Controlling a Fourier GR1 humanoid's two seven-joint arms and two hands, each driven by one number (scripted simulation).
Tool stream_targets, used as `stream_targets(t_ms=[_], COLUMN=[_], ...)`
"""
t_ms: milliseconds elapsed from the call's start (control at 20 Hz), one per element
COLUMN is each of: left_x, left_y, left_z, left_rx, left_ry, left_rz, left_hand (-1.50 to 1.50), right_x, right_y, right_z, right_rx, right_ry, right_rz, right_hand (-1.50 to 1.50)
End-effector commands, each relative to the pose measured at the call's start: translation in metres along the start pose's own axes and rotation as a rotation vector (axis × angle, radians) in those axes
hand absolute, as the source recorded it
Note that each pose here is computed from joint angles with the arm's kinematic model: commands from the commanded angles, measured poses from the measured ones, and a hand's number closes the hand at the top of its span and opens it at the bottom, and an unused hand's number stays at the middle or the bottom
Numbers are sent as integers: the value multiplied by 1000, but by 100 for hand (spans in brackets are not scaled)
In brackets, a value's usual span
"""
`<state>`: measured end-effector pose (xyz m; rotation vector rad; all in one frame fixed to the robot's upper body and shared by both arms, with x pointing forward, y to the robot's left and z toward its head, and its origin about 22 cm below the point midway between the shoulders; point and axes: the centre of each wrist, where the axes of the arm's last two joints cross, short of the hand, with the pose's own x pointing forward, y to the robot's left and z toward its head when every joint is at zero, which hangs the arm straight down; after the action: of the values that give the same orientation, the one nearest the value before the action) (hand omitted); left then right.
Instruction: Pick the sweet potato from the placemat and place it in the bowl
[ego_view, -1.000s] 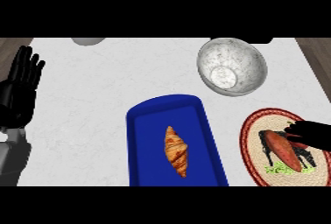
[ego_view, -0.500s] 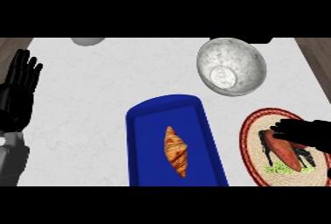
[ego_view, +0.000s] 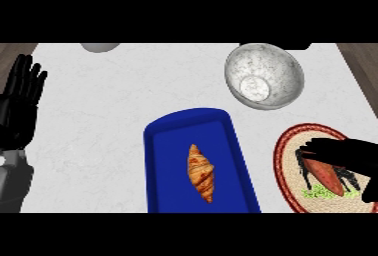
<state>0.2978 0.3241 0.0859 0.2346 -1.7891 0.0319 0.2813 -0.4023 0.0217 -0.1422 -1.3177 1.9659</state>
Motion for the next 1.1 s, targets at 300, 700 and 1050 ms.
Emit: stream_targets(t_ms=[300, 700, 1050], left_x=[-14, -7, -4], left_y=[-7, 3, -2], left_z=[-1, -11, -4], left_rx=[-28, -7, -5], left_ry=[-2, 20, 9], left_rz=[-2, 3, -11], left_hand=[0, 0, 0], right_x=[-23, -17, -19], right_y=[8, 21, 11], right_z=[-32, -37, -42], right_rx=[48, -53, -107], right_ry=[25, -54, -89], right_rz=[-35, 4, 27], right_hand=[-150, 150, 150])
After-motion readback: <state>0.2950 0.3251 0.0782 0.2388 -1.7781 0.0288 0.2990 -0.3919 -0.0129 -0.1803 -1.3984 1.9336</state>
